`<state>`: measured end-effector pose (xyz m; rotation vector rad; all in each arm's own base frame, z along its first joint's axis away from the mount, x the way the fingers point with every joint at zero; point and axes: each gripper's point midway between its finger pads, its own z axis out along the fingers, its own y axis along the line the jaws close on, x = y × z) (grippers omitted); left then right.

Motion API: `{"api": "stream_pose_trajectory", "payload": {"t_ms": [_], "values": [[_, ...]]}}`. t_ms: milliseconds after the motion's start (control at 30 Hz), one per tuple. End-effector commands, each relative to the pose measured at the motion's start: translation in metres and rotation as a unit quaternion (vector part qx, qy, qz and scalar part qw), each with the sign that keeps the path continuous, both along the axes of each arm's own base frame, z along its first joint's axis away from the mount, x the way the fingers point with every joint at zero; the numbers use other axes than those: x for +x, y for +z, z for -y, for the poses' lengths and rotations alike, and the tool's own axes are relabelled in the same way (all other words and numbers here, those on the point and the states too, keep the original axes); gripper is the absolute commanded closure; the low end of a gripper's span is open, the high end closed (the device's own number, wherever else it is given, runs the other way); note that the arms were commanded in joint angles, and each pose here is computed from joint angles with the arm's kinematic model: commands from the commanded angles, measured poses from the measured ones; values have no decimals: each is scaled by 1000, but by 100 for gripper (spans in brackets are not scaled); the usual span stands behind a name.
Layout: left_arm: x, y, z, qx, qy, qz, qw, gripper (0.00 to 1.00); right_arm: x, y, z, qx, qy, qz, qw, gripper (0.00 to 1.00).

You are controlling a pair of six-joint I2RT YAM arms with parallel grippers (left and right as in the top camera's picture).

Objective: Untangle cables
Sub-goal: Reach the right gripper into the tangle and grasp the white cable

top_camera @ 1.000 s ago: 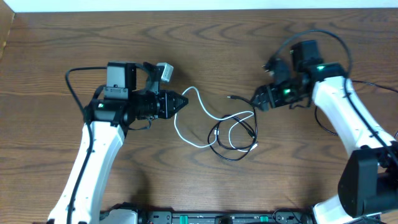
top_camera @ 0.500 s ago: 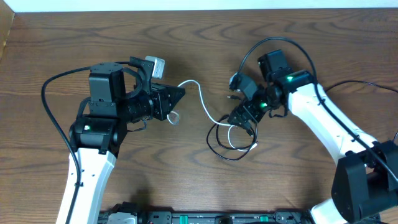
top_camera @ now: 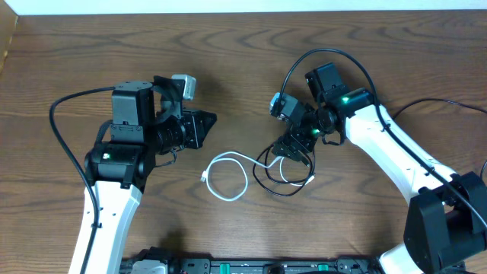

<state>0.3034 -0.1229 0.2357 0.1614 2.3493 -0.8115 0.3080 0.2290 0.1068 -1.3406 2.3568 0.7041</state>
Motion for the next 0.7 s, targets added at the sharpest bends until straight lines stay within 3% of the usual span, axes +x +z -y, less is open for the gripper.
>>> {"api": "stream_pose_trajectory", "payload": {"t_ms": [0, 100, 200, 367, 500, 667], "values": [[7, 10, -9, 21, 23, 19, 999, 88, -1, 3, 0, 1, 8, 7, 1000, 8], [7, 10, -9, 21, 23, 18, 999, 88, -9, 1, 3, -7, 8, -12, 1000, 11], [4, 7, -9, 22, 23, 9, 999, 88, -18, -3, 7, -16, -10, -45, 999, 21], [-7, -10, -11, 29, 24, -31, 999, 88, -21, -9, 18, -45, -142, -127, 981, 32], [-17, -27, -14, 39, 26, -75, 996, 88, -23, -22, 44, -111, -304, -186, 928, 32], [-23, -41, -14, 43, 25, -106, 993, 88, -29, -26, 57, -136, -443, -242, 853, 36]]}}
